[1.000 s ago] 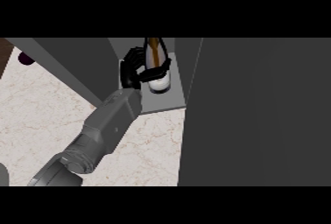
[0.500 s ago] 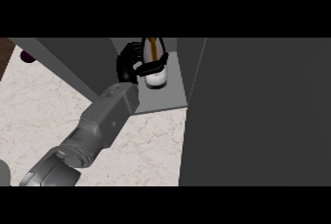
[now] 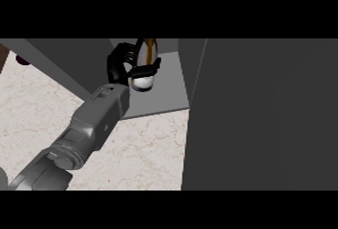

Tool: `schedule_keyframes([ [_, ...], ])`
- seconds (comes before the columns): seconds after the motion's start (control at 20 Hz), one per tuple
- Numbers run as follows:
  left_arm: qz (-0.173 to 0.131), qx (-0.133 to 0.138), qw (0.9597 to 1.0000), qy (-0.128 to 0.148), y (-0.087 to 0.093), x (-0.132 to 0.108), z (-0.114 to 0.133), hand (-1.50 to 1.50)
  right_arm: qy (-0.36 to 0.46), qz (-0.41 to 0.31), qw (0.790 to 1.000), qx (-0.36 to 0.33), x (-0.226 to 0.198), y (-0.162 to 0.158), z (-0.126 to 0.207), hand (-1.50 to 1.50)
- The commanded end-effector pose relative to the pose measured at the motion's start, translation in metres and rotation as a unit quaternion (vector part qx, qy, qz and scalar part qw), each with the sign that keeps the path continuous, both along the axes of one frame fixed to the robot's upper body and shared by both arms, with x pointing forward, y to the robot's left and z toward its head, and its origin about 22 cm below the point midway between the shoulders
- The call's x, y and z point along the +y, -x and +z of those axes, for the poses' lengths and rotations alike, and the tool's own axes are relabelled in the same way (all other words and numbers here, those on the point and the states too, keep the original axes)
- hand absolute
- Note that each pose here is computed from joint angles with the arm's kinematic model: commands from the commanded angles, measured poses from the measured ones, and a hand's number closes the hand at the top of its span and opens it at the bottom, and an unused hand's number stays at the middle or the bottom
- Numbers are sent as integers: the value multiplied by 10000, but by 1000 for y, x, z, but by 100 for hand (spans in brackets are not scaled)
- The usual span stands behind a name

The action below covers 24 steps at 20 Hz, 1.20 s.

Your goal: Pick up the wine, place it into the cabinet and close the cabinet

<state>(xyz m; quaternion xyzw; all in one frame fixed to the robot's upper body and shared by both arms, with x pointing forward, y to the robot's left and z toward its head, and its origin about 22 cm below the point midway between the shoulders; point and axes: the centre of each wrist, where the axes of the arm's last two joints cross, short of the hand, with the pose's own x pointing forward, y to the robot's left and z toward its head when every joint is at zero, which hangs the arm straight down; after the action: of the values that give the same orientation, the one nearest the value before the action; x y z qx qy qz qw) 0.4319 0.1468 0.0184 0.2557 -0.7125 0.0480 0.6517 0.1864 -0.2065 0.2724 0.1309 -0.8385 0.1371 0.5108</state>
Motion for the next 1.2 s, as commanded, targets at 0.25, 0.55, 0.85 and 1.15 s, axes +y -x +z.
schedule_keyframes([
  [0.25, 427, 294, 9973, -520, 10, 11, -20, 150, 7, 154, 9999, -67, 3, 5, 1, -150],
  [0.55, 164, 350, 9979, -524, 5, 25, -12, -150, 18, 194, 9998, -71, 3, 6, 4, -150],
  [0.85, 205, 456, 9978, -442, 4, 38, -10, -150, 26, 168, 9999, -4, 2, 2, 3, -150],
  [1.15, 74, 332, 9980, -531, 4, 40, -11, -150, 81, 259, 9996, -115, 6, 4, 4, -150],
])
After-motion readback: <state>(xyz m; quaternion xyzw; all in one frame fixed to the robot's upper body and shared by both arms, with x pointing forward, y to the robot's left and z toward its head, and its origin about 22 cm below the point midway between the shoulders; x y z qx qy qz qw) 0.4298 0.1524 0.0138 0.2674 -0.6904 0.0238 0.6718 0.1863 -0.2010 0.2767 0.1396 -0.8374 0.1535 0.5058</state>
